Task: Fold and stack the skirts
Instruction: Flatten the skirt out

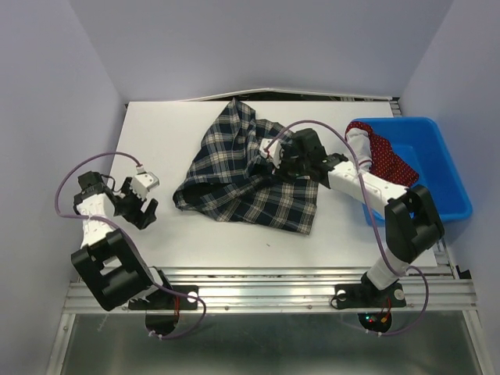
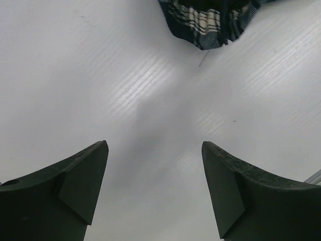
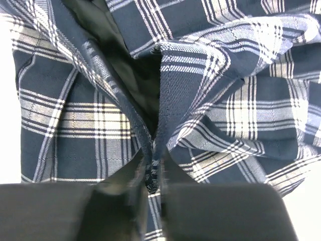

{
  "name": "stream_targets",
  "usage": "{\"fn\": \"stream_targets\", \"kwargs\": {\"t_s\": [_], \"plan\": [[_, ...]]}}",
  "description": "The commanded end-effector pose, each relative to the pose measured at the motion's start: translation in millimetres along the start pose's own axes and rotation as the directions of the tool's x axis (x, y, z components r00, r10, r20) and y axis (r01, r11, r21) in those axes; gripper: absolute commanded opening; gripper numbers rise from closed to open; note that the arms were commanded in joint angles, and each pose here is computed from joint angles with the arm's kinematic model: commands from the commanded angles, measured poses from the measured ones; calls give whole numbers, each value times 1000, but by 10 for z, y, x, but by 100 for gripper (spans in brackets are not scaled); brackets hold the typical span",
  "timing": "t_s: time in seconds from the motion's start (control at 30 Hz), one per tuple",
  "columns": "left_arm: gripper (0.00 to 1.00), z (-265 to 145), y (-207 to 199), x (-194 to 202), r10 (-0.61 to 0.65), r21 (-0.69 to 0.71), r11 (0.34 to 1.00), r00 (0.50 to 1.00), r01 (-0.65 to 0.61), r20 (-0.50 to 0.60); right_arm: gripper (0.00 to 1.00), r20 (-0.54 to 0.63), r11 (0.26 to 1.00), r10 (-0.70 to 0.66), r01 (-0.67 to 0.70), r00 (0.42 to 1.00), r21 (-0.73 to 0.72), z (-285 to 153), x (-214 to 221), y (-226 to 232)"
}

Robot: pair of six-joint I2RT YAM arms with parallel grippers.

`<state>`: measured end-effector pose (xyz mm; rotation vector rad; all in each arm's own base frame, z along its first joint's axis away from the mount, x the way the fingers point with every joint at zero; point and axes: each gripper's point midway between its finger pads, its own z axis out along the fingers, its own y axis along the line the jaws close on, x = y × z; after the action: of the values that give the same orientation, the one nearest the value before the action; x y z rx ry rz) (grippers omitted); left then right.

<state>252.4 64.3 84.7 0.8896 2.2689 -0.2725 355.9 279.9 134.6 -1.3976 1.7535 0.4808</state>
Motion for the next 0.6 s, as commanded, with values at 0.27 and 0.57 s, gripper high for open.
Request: {"fn": "stream_targets", "kwargs": {"t_s": [0.27, 0.57], "plan": [[86, 459, -54, -67, 462, 64, 885, 887, -461, 2, 1, 111, 992, -106, 96, 988, 87, -271, -662, -252], [91, 782, -64, -433, 693, 46, 710, 709, -702, 132, 1, 100, 992, -107, 101, 989, 72, -293, -666, -233]]}}
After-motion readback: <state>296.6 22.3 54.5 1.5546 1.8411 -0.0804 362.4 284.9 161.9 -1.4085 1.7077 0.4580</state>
